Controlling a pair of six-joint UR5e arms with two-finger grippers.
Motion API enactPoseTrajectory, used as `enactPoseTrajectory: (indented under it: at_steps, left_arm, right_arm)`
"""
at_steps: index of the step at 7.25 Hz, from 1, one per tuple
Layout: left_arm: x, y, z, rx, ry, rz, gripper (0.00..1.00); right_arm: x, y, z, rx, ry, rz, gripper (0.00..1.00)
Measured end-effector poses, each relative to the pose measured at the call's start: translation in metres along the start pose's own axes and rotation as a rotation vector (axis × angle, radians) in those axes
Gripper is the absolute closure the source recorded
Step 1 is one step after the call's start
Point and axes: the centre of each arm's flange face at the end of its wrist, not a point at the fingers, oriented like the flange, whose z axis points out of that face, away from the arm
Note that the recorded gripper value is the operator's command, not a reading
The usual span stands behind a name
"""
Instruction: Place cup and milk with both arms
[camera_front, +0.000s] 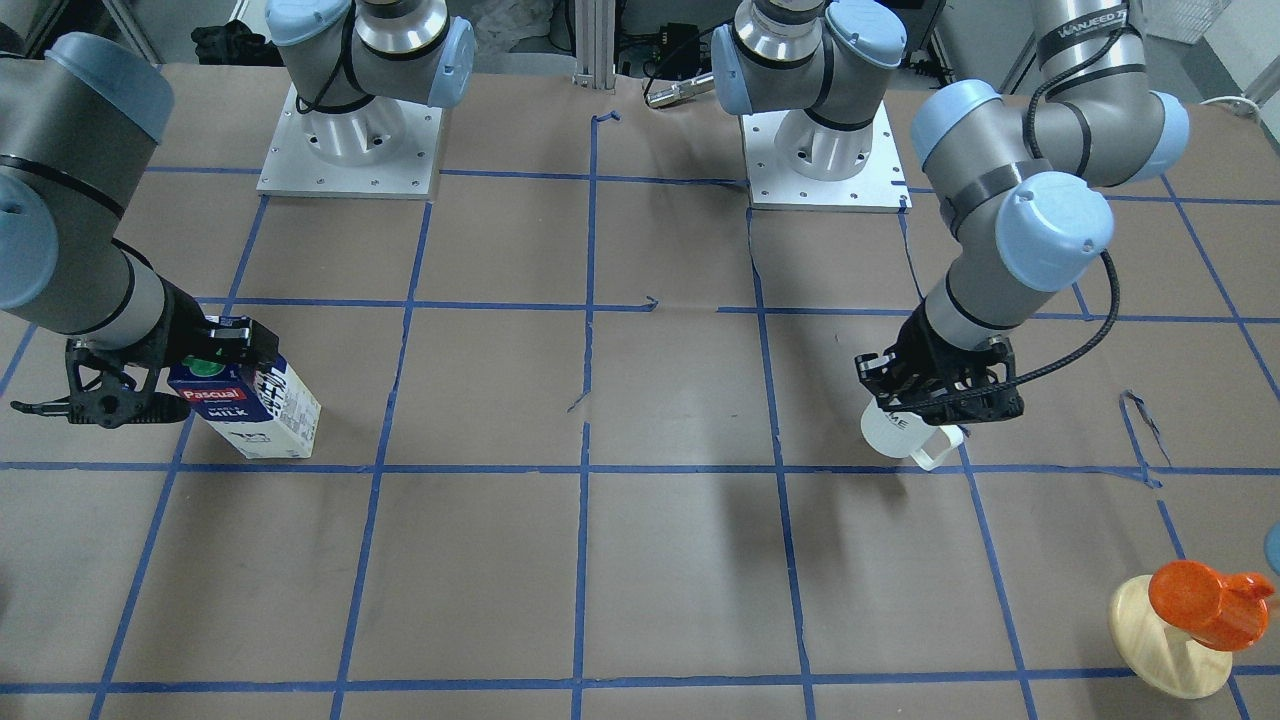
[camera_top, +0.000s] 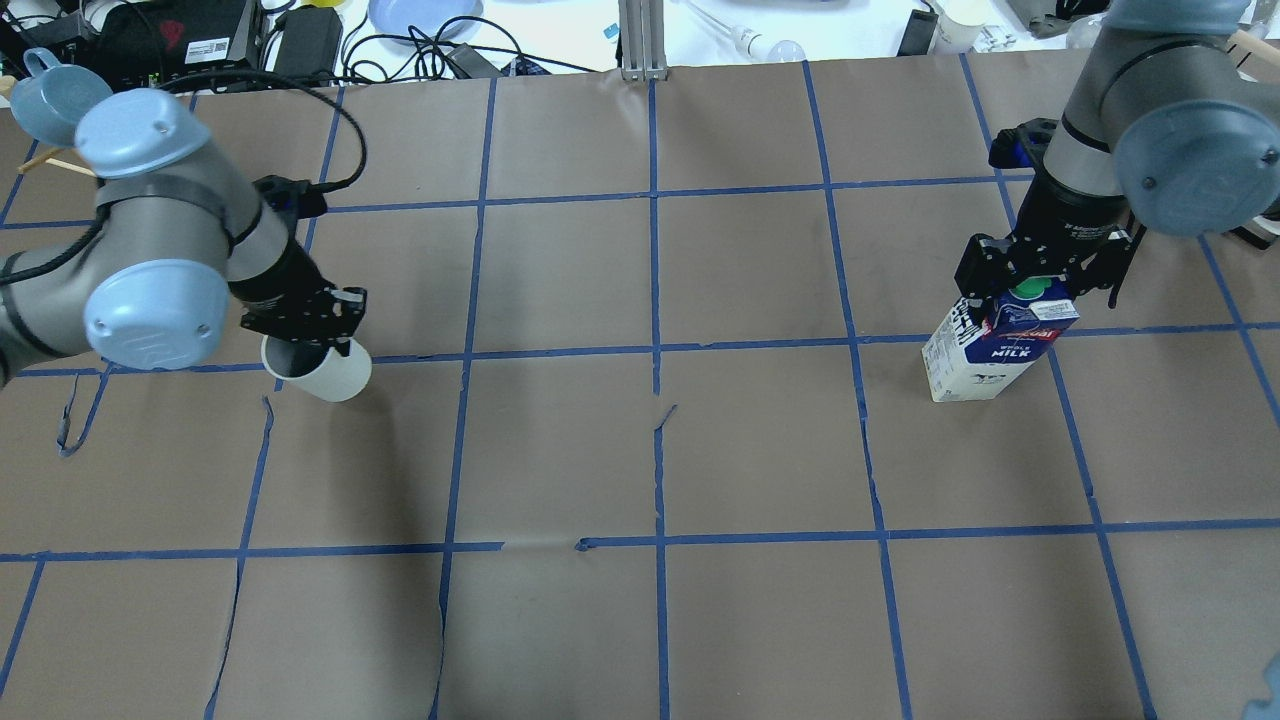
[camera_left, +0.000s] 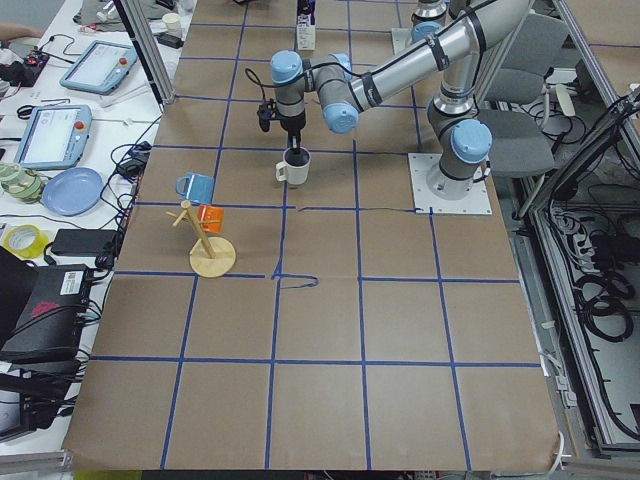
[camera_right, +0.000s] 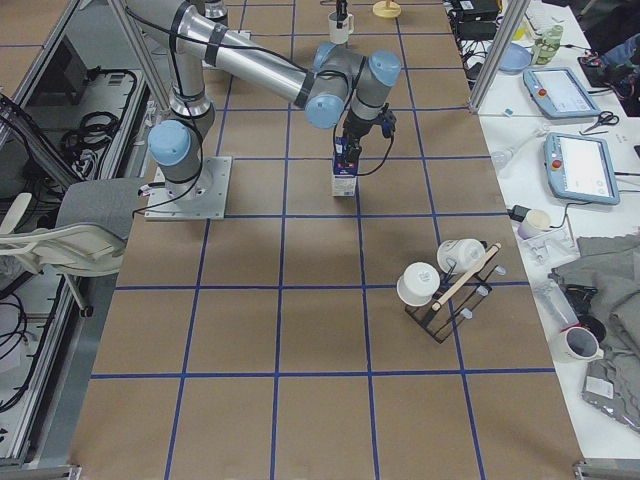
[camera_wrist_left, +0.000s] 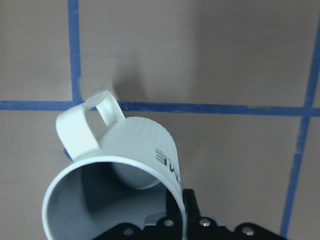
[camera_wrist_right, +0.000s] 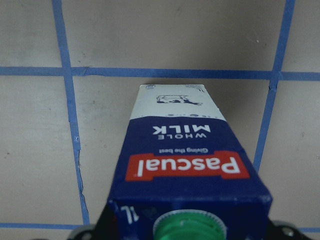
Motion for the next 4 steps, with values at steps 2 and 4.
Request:
enactPoseTrajectory:
  at_steps: [2, 4]
  left_arm:
    - [0.091, 0.008, -0.009, 0.013, 0.066, -0.048, 1.0]
    - [0.173, 0.022, -0.015, 0.017, 0.128, -0.062, 1.0]
  right_arm:
    - [0.0, 0.0, 0.001, 0.0, -0.001, -0.005, 0.45]
    - [0.0, 0.0, -0.001, 0.003, 0.0, -0.008, 0.48]
